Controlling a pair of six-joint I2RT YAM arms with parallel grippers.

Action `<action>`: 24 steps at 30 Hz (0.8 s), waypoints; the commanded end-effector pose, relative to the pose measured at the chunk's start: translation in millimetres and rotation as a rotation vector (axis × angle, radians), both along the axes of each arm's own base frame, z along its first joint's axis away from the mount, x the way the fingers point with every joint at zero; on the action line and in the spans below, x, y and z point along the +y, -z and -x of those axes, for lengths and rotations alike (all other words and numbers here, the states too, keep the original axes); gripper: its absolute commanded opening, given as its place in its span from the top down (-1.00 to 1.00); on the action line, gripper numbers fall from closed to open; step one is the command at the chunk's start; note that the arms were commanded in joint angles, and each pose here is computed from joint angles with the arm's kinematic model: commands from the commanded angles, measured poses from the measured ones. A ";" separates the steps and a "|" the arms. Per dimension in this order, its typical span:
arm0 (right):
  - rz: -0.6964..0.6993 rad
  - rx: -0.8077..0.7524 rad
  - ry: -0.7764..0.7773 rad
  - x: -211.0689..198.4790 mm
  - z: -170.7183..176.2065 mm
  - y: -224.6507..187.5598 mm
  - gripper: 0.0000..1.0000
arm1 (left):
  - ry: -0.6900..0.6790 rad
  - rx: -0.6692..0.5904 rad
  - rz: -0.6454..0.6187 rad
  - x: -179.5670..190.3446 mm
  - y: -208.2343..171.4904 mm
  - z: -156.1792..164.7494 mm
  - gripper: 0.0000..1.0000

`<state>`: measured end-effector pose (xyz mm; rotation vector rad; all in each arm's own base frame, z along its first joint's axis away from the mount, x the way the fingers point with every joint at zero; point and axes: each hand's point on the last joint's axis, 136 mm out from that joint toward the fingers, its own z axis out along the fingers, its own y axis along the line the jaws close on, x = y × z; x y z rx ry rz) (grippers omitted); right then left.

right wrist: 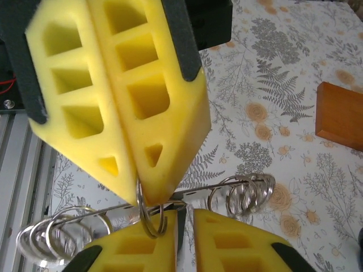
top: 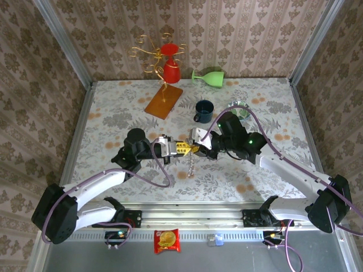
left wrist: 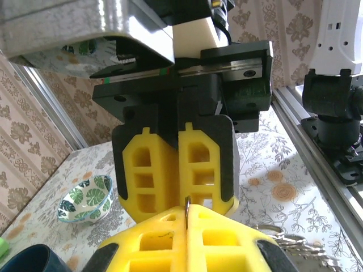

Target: Put the keys on the keyring

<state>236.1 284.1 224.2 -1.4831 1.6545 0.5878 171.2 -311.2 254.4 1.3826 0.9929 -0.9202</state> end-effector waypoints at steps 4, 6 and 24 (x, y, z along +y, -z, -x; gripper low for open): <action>-0.040 -0.023 0.037 -10.0 1.5 -11.2 0.45 | 0.014 -0.018 0.076 0.3 -18.5 0.4 1.00; -0.048 -0.018 0.039 -14.0 6.5 -10.8 0.40 | 0.002 -0.014 0.079 1.4 -18.3 -2.1 1.00; -0.147 0.031 0.034 -1.0 5.9 6.0 0.25 | 0.001 0.015 0.108 1.1 -25.6 -1.8 1.00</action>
